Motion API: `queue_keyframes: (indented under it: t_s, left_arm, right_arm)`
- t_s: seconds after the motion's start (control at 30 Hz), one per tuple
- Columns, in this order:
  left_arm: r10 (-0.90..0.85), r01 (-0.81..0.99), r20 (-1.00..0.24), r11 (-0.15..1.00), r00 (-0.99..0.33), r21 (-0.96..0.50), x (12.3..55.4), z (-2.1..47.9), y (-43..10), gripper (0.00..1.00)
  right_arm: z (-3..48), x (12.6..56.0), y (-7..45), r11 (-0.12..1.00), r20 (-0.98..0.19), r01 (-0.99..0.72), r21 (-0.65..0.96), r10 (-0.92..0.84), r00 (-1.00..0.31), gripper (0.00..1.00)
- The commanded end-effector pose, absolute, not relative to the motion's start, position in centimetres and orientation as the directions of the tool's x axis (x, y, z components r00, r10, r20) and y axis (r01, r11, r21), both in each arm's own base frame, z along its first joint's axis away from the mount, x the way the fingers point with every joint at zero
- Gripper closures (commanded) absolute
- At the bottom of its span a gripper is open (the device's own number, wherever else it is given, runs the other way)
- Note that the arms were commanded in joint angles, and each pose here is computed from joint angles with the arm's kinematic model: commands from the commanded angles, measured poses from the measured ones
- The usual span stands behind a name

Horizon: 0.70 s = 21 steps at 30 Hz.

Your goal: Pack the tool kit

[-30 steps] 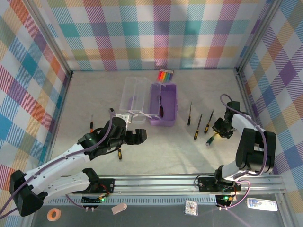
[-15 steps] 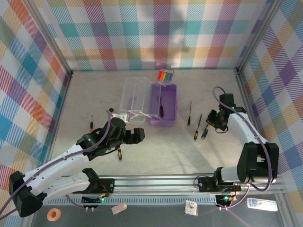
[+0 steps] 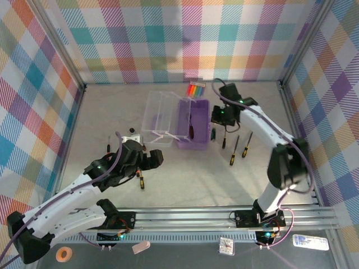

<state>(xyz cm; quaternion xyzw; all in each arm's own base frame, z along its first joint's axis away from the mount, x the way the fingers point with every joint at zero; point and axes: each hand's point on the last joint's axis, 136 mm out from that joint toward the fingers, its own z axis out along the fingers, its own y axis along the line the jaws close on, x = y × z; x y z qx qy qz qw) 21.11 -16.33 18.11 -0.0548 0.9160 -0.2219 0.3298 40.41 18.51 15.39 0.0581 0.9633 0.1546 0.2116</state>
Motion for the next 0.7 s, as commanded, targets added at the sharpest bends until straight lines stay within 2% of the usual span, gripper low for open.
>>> queue_keyframes:
  t_s: [0.0, 0.23, 0.5, 0.67]
  left_arm:
    - [-0.274, -0.008, -0.573, 0.906, -0.772, -0.422, 20.3, 17.9, -14.5, 0.04]
    - [-0.313, -0.030, -0.591, 0.899, -0.744, -0.438, 19.3, 19.1, -12.6, 0.03]
    - [-0.327, -0.039, -0.593, 0.895, -0.736, -0.444, 19.0, 19.6, -12.2, 0.03]
    - [-0.326, -0.033, -0.585, 0.890, -0.743, -0.455, 19.1, 19.4, -12.7, 0.03]
  right_arm:
    - [15.7, 43.4, 22.0, 0.938, -0.420, -0.020, 0.345, 0.135, -0.898, 0.90]
    - [11.5, 47.5, 24.9, 0.940, -0.362, -0.019, 0.341, 0.112, -0.925, 0.90]
    - [7.1, 48.4, 25.5, 0.946, -0.288, 0.021, 0.322, 0.119, -0.950, 0.89]
    - [6.7, 49.0, 25.8, 0.943, -0.294, 0.030, 0.332, 0.134, -0.947, 0.87]
